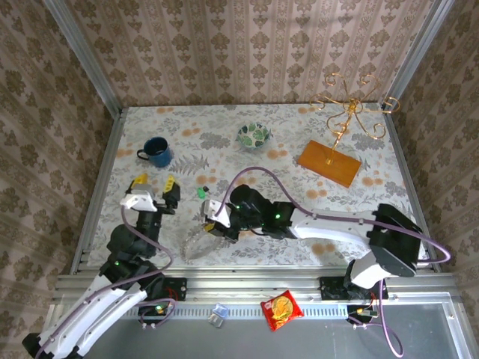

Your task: Put the keys on the keyring

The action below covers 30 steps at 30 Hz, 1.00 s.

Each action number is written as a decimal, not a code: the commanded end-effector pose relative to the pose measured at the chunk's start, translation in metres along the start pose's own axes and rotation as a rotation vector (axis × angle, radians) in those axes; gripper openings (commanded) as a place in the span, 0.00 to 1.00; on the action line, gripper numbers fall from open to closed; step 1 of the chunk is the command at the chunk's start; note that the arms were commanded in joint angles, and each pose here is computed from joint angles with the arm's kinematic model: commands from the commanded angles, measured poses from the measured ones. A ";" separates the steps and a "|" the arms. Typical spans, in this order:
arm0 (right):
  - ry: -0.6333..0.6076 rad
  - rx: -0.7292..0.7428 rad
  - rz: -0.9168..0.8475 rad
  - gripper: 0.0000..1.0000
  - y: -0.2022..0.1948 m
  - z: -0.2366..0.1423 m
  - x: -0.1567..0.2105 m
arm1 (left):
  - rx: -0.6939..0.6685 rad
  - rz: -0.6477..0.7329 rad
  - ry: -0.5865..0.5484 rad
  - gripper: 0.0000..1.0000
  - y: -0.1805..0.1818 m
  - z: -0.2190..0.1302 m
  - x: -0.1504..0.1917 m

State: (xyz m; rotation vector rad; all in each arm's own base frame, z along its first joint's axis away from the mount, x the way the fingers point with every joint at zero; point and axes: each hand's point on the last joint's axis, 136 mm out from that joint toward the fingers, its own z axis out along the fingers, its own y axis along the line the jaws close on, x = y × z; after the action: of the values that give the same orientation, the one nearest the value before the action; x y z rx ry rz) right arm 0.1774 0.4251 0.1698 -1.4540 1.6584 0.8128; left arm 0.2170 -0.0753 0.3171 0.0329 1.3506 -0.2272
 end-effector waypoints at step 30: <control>0.825 0.367 -0.295 0.02 -0.110 -0.115 0.204 | -0.058 0.043 0.223 0.72 0.003 0.012 0.072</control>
State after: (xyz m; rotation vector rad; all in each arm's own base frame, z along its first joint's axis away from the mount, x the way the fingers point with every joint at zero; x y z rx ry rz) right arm 0.2570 0.2364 0.0572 -1.7277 1.9664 -0.1077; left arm 0.2427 -0.0800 0.2471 0.0301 1.5892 -0.1215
